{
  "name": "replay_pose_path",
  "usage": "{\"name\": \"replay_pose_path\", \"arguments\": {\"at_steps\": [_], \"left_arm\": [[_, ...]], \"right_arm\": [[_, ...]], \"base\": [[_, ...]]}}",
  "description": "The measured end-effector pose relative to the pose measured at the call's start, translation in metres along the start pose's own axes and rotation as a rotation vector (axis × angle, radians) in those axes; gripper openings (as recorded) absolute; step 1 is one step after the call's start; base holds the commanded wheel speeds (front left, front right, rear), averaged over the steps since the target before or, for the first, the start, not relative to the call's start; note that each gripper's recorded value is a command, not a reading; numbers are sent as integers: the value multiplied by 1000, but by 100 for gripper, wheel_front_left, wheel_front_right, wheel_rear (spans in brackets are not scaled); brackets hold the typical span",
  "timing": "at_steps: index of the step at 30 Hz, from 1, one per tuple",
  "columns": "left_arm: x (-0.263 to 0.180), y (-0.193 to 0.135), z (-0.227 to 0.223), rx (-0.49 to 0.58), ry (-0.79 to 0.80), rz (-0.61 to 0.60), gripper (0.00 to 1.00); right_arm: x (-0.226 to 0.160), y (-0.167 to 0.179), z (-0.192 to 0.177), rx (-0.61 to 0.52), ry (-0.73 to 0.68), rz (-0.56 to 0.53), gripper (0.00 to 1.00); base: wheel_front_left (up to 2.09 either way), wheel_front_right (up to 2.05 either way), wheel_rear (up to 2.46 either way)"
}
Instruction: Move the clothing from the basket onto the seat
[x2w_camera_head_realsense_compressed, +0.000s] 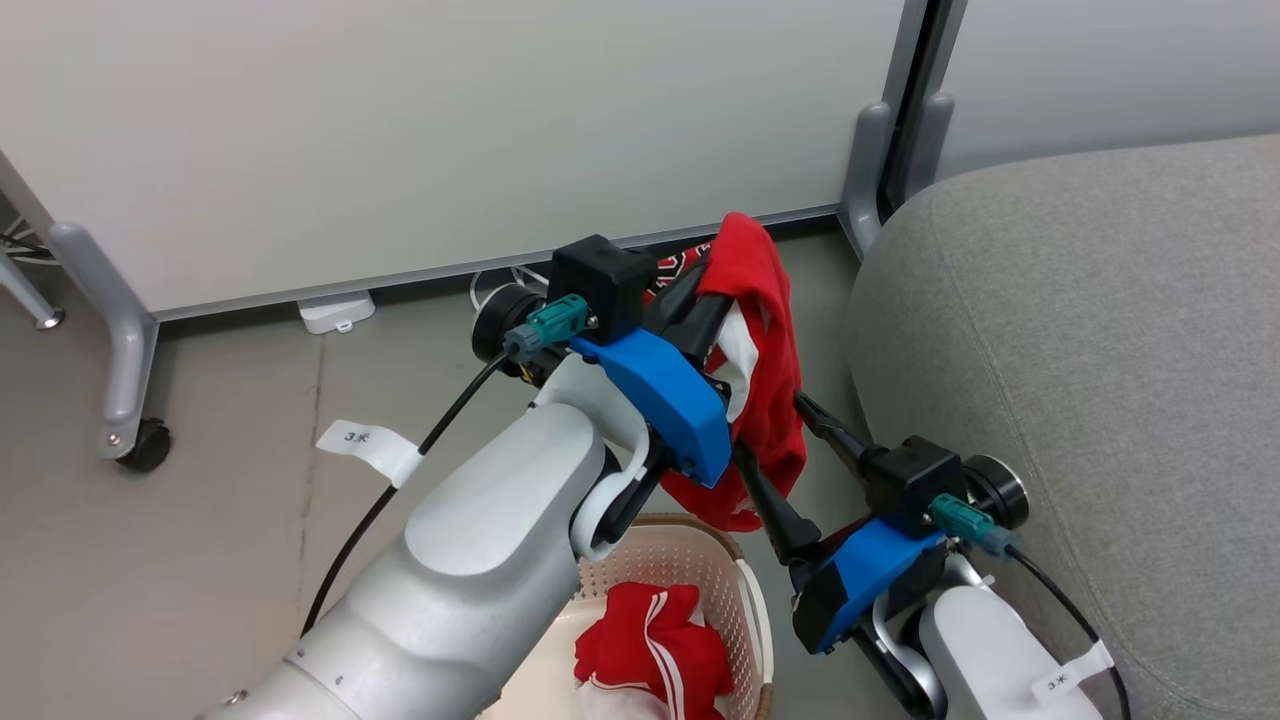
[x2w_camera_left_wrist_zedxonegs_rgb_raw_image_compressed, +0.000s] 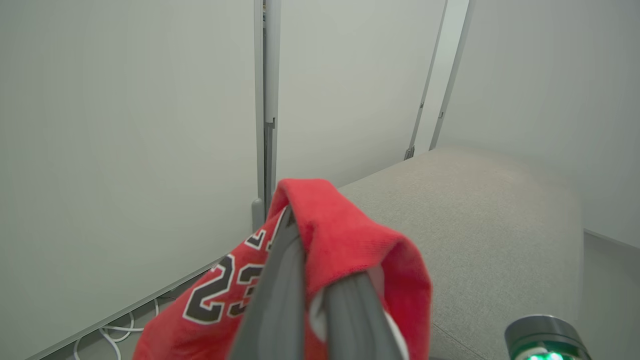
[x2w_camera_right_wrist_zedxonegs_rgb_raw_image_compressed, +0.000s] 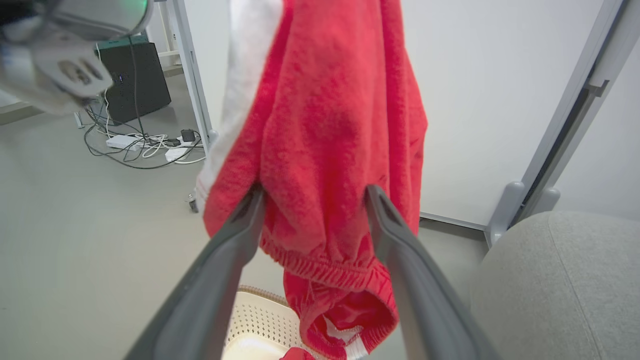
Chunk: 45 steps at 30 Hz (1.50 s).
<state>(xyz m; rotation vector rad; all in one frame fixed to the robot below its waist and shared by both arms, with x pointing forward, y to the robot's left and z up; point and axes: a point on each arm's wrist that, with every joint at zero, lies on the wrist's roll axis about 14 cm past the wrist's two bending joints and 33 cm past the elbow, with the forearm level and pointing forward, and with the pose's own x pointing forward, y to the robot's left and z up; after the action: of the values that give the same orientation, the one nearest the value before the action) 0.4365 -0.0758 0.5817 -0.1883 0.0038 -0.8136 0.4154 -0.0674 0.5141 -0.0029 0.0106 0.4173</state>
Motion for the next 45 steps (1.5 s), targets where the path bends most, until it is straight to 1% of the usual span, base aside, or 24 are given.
{"name": "replay_pose_path", "arguments": {"at_steps": [8,13,14,15,16,27,40,41,42,43,45], "left_arm": [[-1,-3,-3,-10,11,-7,0],[-1,-5,-4,-13,16,-13,0],[-2,-5,-5,-12,18,-14,0],[-2,-5,-5,-13,20,-14,0],[-2,-6,-6,-15,22,-14,0],[-3,-7,-8,-16,31,-11,0],[-2,-8,-15,-13,57,-14,0],[-3,-8,-18,-13,68,-14,26],[-3,-8,-19,-13,73,-14,87],[-3,-7,-19,-15,75,-13,100],[-3,-6,-21,-15,82,-10,100]], "right_arm": [[14,1,-7,43,39,19,100],[23,7,-10,30,73,51,100],[23,8,-11,33,81,53,80],[24,8,-12,35,87,55,43],[25,8,-13,31,90,57,0],[24,9,-19,46,102,58,0],[22,1,-19,52,97,37,0],[23,1,-19,51,96,36,0],[23,0,-19,50,95,35,0],[23,0,-18,50,94,34,0],[23,0,-19,51,97,33,0]], "base": [[0,0,0],[0,0,0],[0,0,0],[0,0,0],[0,0,0],[0,0,0],[0,0,0],[0,0,0],[0,0,0],[0,0,0],[0,0,0]]}}
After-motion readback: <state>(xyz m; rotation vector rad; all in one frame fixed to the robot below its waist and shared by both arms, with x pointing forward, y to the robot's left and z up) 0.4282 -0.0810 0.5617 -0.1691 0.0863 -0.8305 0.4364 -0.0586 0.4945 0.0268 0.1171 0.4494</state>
